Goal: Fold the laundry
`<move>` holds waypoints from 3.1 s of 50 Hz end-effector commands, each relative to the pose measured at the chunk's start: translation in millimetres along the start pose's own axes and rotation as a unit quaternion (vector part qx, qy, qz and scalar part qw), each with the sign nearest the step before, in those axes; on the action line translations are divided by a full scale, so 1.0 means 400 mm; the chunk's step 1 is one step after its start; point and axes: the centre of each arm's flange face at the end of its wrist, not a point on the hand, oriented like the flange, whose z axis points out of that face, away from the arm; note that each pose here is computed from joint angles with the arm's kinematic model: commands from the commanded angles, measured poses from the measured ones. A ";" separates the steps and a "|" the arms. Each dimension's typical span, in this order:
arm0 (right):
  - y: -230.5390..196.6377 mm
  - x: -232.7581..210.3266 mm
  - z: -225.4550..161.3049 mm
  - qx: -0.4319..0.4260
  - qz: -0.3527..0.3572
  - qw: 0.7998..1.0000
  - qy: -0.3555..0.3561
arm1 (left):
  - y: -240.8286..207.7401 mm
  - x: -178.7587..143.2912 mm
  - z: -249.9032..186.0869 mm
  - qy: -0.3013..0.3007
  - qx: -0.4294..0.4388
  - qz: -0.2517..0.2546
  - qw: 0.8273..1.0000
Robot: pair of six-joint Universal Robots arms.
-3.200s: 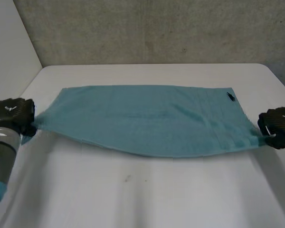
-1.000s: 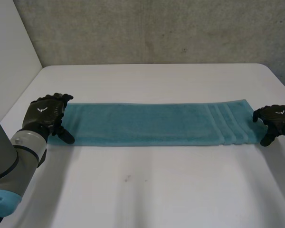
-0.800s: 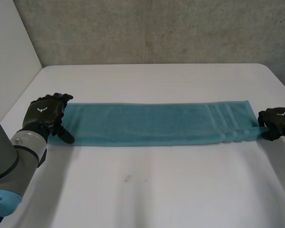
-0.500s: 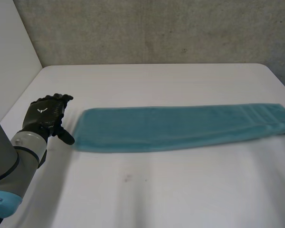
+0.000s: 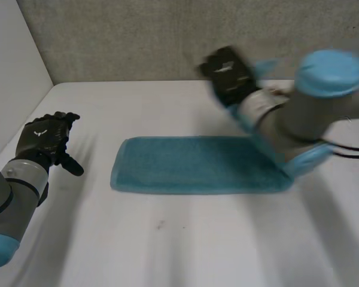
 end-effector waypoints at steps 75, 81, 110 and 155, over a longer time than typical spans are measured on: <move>0.143 0.110 -0.234 -0.164 0.122 0.975 0.086 | -0.101 0.196 -0.029 0.092 0.000 -0.030 0.995; -0.053 -0.168 -0.150 -0.065 0.161 0.981 -0.086 | -0.112 0.167 -0.025 0.076 0.004 -0.035 0.996; -0.035 -0.088 -0.143 -0.110 0.324 0.940 -0.018 | -0.070 0.323 0.026 0.147 -0.025 -0.059 0.987; -0.172 0.248 -0.260 -0.104 0.209 0.953 0.193 | -0.412 0.101 -0.118 0.092 0.046 -0.074 0.992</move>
